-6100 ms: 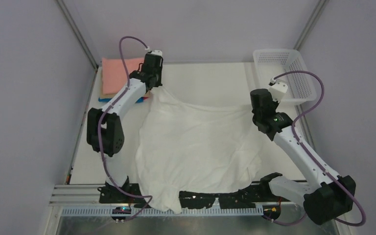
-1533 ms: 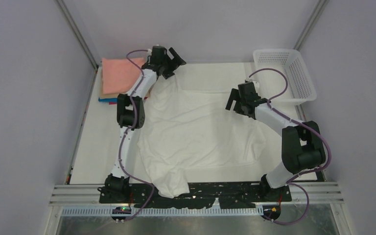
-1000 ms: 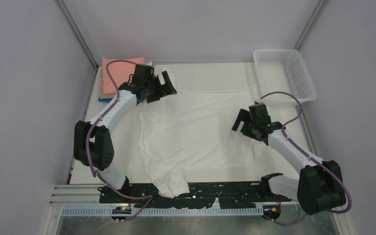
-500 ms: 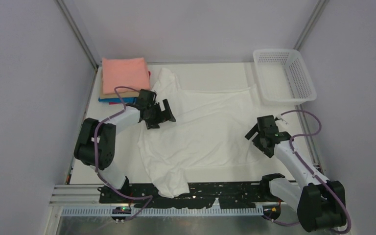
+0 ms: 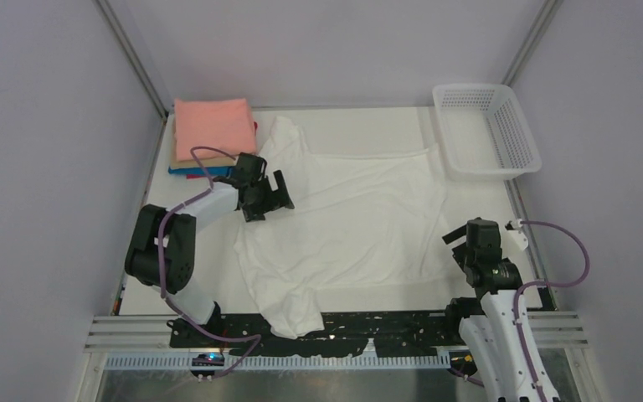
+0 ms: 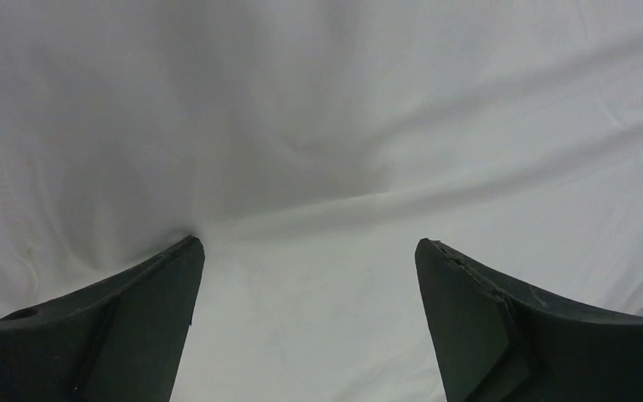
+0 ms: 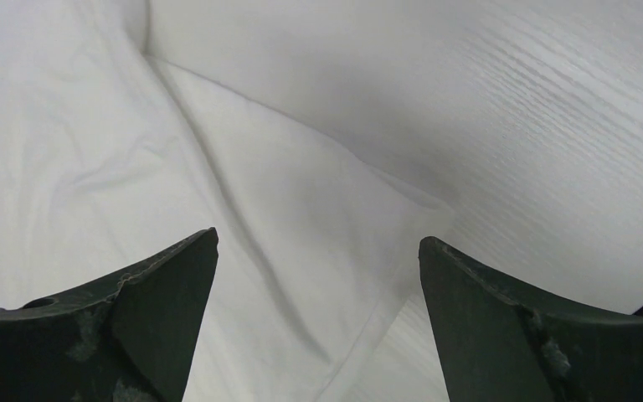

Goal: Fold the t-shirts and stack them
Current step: Flatten out the tshirt

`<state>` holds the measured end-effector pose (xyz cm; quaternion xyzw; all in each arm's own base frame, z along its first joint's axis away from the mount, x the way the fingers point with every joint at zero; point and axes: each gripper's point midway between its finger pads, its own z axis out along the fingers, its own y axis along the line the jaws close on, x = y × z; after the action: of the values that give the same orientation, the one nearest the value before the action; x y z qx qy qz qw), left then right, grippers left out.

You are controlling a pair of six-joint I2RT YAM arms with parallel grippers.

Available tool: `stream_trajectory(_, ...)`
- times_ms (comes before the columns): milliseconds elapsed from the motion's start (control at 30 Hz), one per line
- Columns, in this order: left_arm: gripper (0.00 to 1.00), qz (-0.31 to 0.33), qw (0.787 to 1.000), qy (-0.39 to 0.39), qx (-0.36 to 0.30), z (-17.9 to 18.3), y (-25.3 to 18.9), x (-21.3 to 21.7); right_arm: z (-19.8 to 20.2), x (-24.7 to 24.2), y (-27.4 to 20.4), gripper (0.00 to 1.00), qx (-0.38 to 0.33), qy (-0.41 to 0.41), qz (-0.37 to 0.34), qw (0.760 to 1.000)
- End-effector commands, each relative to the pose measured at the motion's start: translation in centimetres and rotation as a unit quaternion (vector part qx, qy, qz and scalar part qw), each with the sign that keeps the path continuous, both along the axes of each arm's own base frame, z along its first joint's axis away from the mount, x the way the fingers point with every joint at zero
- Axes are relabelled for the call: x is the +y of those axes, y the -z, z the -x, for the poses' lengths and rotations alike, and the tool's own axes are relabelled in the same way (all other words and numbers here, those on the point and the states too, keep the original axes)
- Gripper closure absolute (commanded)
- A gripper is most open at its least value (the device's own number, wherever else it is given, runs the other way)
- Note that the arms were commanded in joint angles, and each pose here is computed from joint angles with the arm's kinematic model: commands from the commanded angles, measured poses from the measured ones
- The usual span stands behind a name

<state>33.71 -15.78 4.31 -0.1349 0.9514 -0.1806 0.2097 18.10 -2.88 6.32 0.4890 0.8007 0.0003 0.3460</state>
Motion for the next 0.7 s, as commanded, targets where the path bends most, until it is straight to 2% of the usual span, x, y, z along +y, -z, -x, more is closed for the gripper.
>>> stream_trajectory(0,0.01,-0.01,1.0,-0.01,-0.027,-0.7,-1.6,0.6,-3.6,0.3,-5.6,0.05,-0.113,-0.052,0.024,0.992)
stream_trajectory(100,0.01,-0.009,1.0,-0.011,-0.023,-0.8,-1.3,0.6,-6.1,2.8,-5.8,0.05,-0.145,-0.116,-0.013,0.982)
stream_trajectory(267,0.01,-0.001,1.0,-0.009,-0.02,-0.9,-0.9,0.2,-8.8,5.2,-1.7,0.05,-0.105,-0.166,-0.064,0.978)
stream_trajectory(367,0.01,-0.001,1.0,-0.011,-0.018,-0.8,-0.6,0.2,-11.2,6.3,-1.9,0.05,-0.134,-0.196,-0.08,0.968)
stream_trajectory(500,0.01,-0.005,1.0,-0.016,-0.013,-0.7,-0.2,0.4,-11.6,5.8,-0.2,0.05,-0.107,-0.185,-0.073,0.974)
stream_trajectory(667,0.01,-0.004,1.0,-0.017,-0.009,-0.6,0.0,0.4,-9.6,3.7,2.7,0.05,-0.054,-0.113,-0.058,0.99)
